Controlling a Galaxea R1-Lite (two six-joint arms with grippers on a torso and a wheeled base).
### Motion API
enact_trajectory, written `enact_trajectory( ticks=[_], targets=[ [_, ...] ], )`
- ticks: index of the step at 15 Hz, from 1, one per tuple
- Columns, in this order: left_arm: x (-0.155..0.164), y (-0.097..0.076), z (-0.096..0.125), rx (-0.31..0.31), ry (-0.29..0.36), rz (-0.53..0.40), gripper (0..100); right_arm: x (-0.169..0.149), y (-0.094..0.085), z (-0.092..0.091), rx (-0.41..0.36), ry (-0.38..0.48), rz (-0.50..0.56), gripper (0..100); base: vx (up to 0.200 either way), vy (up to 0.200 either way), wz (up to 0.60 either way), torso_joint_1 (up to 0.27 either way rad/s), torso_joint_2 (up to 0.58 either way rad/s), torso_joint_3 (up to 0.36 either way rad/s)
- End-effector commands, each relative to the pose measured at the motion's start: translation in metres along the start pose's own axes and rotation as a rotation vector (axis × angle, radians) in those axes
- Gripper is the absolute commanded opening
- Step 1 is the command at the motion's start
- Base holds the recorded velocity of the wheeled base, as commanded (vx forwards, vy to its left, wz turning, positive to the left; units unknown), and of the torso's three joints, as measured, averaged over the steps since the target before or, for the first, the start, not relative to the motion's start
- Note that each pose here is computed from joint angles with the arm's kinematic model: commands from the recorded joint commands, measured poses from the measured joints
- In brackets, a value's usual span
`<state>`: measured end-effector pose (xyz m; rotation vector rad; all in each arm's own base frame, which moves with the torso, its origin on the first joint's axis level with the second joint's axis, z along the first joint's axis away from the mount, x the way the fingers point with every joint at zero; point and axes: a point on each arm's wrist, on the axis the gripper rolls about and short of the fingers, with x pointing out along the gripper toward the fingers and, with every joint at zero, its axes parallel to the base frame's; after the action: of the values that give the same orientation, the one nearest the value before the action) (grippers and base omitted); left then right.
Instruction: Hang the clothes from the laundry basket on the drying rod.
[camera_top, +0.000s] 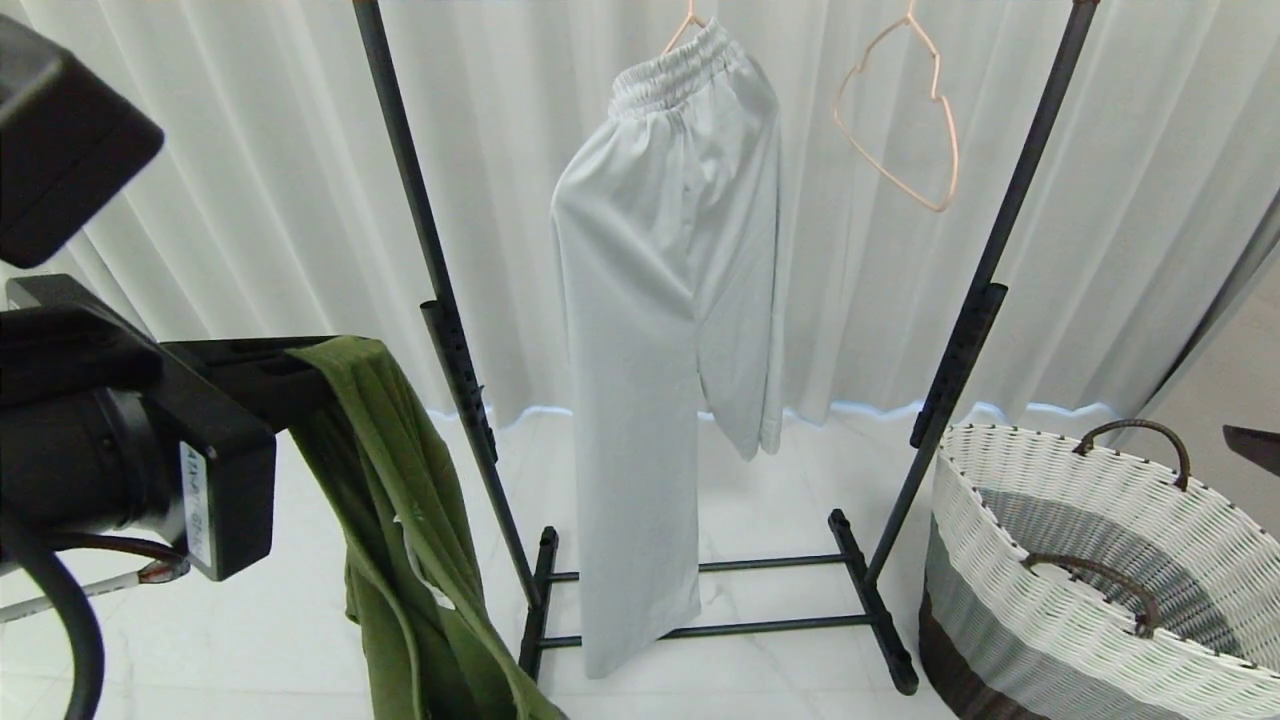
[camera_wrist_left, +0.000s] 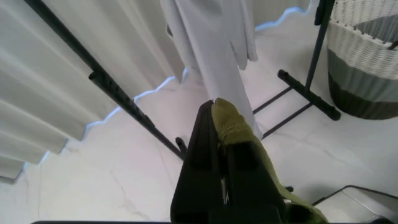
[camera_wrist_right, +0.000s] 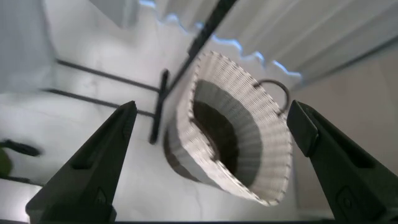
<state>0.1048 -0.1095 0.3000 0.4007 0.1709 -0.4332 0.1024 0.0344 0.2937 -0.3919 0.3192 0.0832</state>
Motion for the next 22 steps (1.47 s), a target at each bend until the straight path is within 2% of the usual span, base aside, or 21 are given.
enact_trajectory(
  ticks=[1,3,11,22],
  targets=[
    [0.001,-0.001,-0.001,0.015,0.003,-0.001,0,0.003,-0.002,-0.001,0.009,0.009,-0.025,100,0.000,0.000,0.00,0.000,0.00,0.000],
    [0.002,-0.002,-0.004,0.041,0.009,-0.002,0,0.004,-0.002,-0.001,0.018,-0.005,-0.013,100,0.000,0.000,0.00,0.023,-0.05,-0.040],
    [0.002,-0.001,-0.001,0.031,-0.014,0.003,0,0.009,0.001,0.000,0.063,-0.070,0.021,100,0.000,0.000,0.00,0.159,-0.41,-0.256],
    [0.003,-0.002,-0.002,0.035,-0.009,0.002,0,0.015,0.006,-0.006,0.085,-0.082,0.057,100,0.000,0.000,0.00,0.215,-0.49,-0.282]
  ],
)
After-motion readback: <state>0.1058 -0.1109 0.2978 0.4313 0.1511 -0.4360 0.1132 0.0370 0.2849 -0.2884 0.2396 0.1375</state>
